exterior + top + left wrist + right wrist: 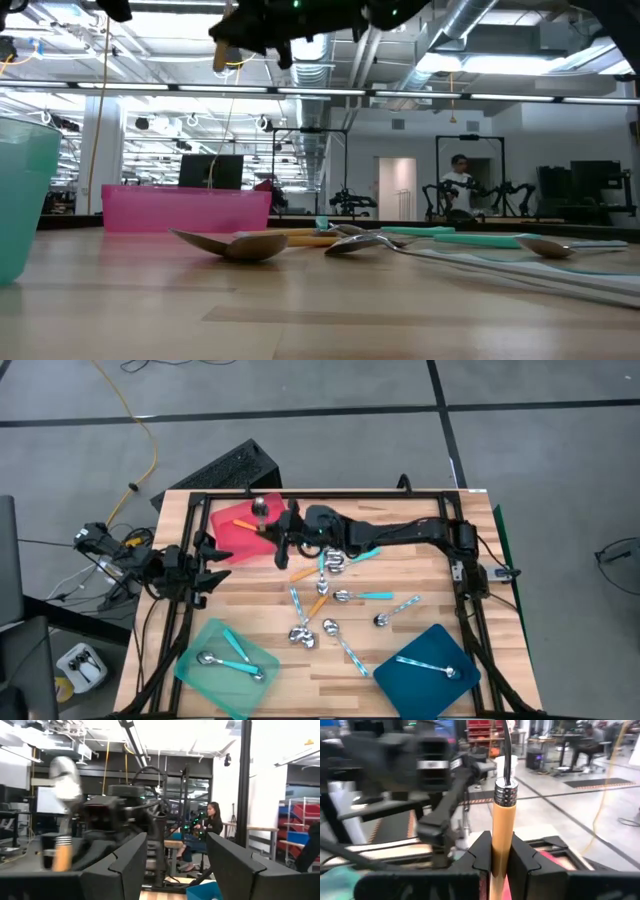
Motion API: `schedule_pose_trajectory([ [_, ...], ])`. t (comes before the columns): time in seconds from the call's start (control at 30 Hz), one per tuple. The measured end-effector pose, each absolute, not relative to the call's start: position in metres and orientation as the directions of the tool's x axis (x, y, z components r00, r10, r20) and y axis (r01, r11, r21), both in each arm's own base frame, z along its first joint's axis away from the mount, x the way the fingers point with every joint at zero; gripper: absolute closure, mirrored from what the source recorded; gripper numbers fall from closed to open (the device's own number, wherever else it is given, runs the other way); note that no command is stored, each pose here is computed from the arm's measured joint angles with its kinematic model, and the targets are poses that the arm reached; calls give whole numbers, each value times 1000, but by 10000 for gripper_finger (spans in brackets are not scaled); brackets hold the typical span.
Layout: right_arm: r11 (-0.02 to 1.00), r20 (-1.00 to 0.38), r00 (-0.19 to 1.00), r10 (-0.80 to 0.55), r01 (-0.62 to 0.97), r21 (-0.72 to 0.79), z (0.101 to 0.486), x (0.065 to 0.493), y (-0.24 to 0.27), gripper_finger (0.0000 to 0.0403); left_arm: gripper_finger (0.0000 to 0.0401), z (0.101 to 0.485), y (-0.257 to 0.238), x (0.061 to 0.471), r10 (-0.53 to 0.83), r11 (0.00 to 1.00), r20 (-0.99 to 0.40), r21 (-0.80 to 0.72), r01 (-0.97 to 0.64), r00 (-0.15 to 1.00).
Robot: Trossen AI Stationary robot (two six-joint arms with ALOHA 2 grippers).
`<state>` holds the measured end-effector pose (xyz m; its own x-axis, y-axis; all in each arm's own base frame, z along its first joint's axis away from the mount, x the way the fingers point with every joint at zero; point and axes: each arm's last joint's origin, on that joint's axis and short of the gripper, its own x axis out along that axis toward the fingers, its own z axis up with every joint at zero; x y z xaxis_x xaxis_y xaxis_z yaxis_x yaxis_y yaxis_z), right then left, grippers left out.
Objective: Sort silverware by color (type)
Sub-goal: Put the yellow spoon into the pink bin
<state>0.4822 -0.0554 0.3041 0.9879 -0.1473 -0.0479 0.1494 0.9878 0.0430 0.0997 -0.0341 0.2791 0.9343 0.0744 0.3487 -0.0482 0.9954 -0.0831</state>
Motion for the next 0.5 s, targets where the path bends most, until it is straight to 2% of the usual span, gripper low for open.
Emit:
schedule_pose_trajectory([
  [0.33,971,-129,967,-217,228,76,255,501,-100,349,211,275,-35,101,69,997,309,-46,-58,949],
  [0.5,962,-165,955,-246,261,75,243,506,-113,349,211,274,-35,101,79,997,299,-30,-73,951],
])
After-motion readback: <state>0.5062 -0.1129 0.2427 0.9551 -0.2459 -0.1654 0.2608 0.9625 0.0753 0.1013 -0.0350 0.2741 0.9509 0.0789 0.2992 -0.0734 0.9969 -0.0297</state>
